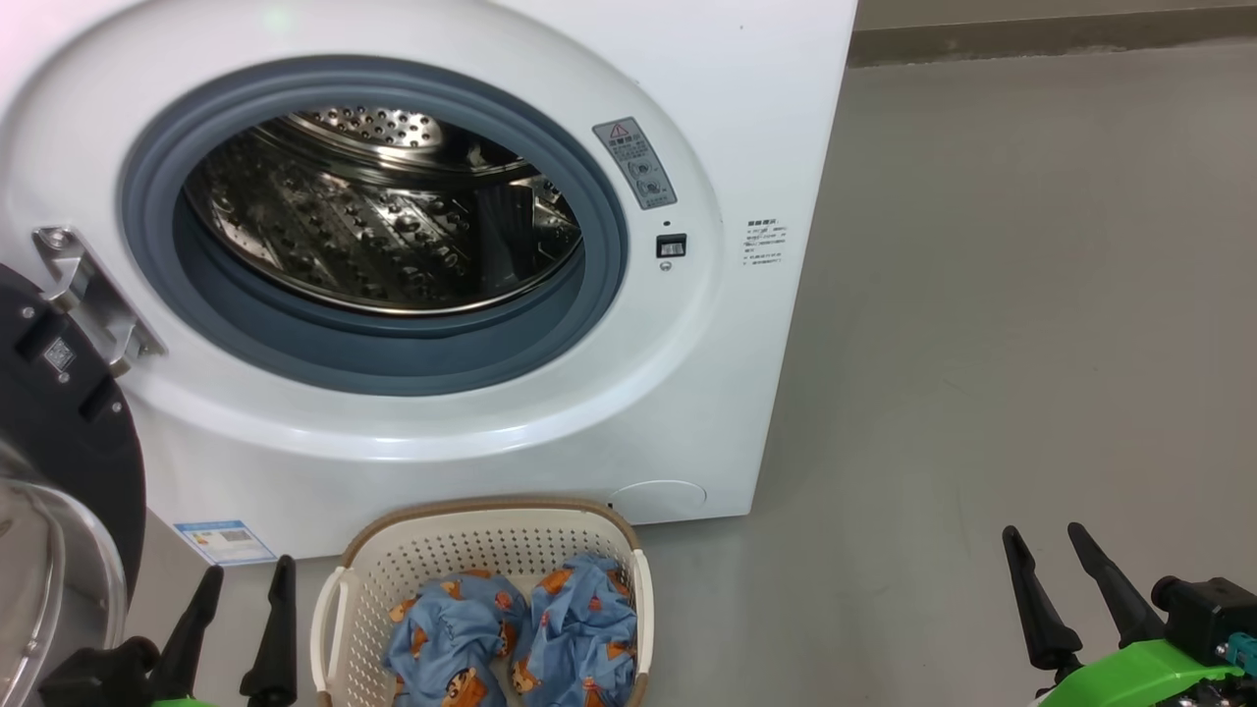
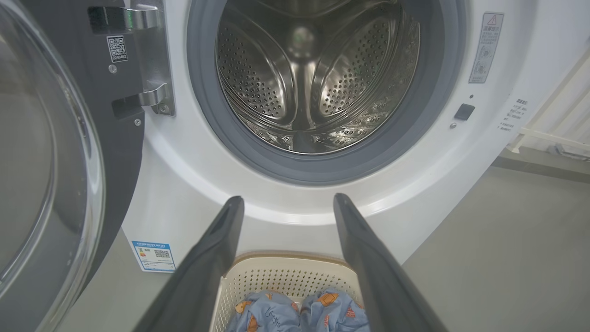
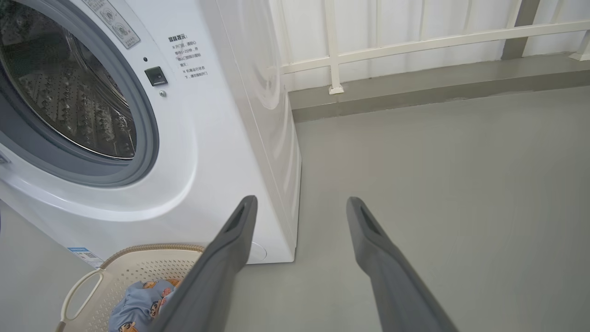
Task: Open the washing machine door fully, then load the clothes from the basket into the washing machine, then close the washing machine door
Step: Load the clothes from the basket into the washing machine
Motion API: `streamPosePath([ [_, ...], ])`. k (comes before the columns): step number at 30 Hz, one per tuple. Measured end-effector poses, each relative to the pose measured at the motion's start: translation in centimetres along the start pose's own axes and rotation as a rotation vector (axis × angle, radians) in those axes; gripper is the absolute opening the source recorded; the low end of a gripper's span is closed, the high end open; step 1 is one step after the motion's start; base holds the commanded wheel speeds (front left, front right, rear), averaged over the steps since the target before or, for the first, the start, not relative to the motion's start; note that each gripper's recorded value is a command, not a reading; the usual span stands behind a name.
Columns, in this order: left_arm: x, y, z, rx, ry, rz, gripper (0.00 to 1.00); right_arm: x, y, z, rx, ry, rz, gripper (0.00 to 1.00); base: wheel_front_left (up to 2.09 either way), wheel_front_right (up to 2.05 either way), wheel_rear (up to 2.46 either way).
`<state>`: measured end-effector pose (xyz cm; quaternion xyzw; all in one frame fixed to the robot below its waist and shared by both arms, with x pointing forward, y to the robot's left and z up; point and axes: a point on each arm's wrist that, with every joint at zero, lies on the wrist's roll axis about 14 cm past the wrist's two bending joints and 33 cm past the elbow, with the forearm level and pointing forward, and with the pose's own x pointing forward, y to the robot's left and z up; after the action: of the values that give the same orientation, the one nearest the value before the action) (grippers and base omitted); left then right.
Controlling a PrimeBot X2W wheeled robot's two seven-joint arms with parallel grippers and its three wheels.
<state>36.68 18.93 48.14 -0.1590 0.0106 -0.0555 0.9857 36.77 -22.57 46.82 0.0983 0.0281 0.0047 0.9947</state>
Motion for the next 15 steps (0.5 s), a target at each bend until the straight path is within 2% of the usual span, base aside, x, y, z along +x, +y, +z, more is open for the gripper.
streamPosePath([
  [8, 0.0, 0.2, -1.0, -0.009, 0.030, 0.010, 1.00, 0.3, 0.3, -0.4, 0.003, 0.011, 0.006, 1.00, 0.02, -0.02, 0.00],
  [15, 0.6, -0.9, -4.4, -0.031, 0.127, -0.009, 1.00, 1.1, 0.6, -1.0, 0.014, 0.024, 0.008, 1.00, 0.00, 0.00, 0.00],
])
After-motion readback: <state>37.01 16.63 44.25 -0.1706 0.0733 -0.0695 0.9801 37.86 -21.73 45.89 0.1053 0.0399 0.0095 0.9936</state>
